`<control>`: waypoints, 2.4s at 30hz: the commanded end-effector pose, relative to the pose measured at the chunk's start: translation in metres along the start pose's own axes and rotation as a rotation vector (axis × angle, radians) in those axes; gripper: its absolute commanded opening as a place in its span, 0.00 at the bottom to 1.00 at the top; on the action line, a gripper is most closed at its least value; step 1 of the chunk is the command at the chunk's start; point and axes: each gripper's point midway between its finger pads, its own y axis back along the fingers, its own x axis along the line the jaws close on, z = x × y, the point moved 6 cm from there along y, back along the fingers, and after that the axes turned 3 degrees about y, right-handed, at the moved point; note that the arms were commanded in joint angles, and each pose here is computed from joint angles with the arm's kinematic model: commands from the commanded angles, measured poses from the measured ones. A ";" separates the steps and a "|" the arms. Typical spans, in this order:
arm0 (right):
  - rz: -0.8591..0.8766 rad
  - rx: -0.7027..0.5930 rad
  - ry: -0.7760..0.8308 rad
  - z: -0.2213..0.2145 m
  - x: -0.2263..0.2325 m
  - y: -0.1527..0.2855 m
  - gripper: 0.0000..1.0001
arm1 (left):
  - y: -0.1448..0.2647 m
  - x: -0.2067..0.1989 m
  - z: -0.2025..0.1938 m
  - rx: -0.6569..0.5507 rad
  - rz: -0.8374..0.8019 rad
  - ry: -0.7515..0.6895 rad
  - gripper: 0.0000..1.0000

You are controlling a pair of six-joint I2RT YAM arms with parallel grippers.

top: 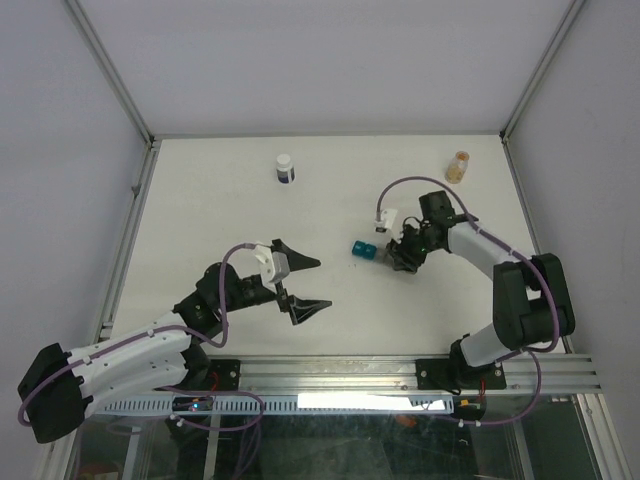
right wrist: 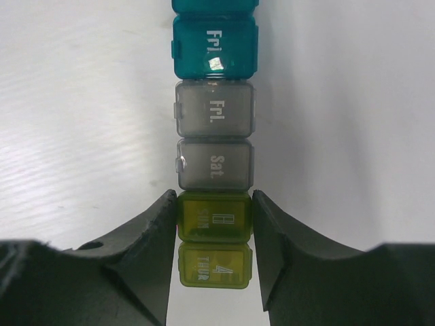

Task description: Sort the pills into containers

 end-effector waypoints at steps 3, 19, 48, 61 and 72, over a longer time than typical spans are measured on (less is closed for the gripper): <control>0.161 -0.055 0.350 0.025 0.054 -0.019 0.32 | -0.003 -0.012 -0.022 -0.011 -0.062 -0.275 0.98; 0.311 -0.117 0.586 0.034 0.105 -0.035 0.45 | -0.033 0.000 -0.087 0.108 -0.050 -0.294 0.99; 0.234 -0.247 0.504 0.031 0.091 -0.031 0.70 | -0.070 0.023 -0.152 0.247 0.018 -0.230 0.76; 0.224 -0.231 0.518 0.031 0.091 -0.036 0.53 | -0.074 0.024 -0.163 0.278 0.010 -0.205 0.57; 0.261 -0.242 0.498 0.035 0.094 -0.031 0.39 | -0.074 0.026 -0.167 0.301 0.015 -0.175 0.23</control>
